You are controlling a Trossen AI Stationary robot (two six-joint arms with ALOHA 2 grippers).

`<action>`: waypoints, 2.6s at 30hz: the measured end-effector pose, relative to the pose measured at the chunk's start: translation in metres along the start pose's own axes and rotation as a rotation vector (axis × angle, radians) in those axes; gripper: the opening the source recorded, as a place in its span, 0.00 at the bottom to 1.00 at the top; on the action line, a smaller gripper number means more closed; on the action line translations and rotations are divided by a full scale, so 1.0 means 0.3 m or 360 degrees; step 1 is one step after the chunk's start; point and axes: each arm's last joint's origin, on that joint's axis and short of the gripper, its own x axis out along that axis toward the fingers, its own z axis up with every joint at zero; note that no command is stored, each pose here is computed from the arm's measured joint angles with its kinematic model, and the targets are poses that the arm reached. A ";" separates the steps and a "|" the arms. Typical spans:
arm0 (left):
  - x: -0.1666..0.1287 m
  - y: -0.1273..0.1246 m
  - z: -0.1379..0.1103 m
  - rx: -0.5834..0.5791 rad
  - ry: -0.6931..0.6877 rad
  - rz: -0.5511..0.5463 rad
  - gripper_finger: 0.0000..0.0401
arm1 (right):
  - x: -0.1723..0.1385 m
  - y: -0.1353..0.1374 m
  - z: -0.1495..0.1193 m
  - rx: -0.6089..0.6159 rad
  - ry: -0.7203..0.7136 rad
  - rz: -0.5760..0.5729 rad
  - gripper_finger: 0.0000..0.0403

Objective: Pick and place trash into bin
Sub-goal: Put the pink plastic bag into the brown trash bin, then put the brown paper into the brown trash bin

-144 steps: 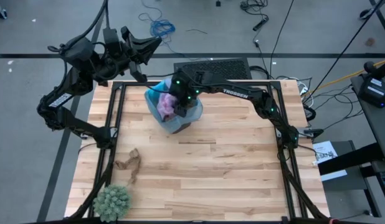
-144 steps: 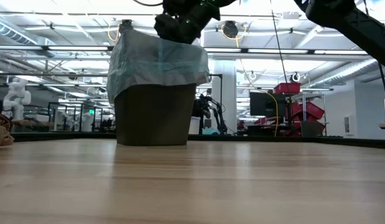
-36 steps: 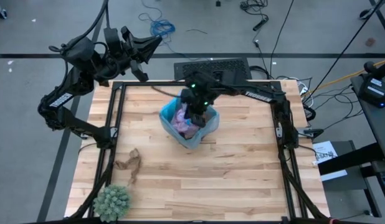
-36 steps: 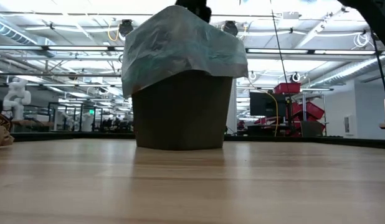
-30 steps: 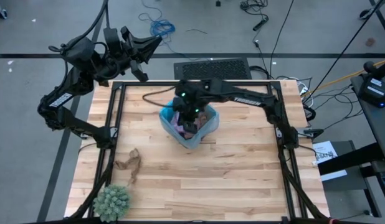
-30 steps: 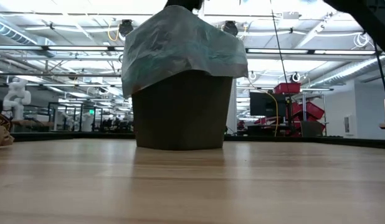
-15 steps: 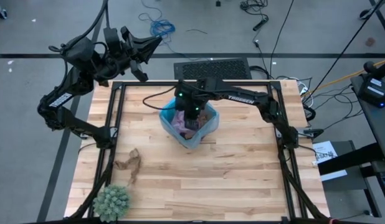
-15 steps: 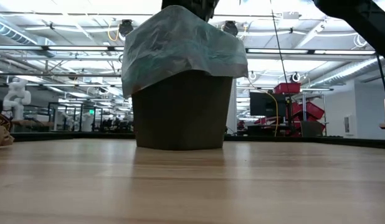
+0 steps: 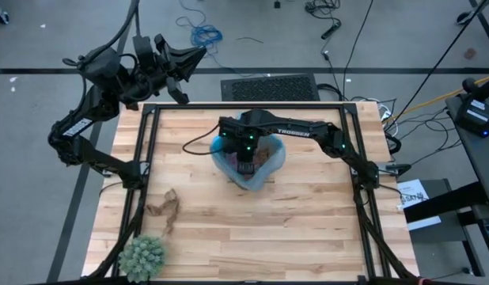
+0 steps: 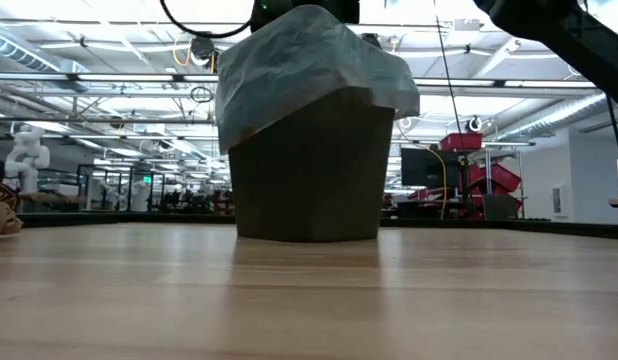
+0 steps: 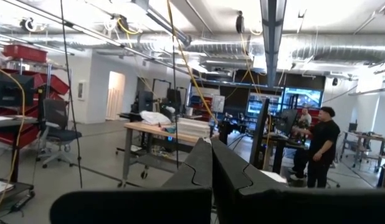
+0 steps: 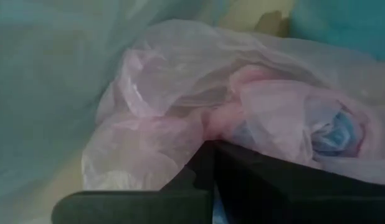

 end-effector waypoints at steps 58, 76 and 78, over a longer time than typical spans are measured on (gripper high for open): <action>-0.153 -0.009 -0.208 -0.0276 0.1362 -0.0242 0.00 | -0.734 0.169 -0.426 0.0448 -0.0697 -0.0450 0.00; -0.189 -0.139 -0.560 -0.0200 0.2580 0.0067 0.00 | -0.958 0.287 -0.668 0.0569 -0.1148 -0.0566 0.00; -0.203 -0.133 -0.603 -0.0160 0.2582 0.0332 0.00 | -0.958 0.295 -0.677 0.0556 -0.1128 -0.0560 0.00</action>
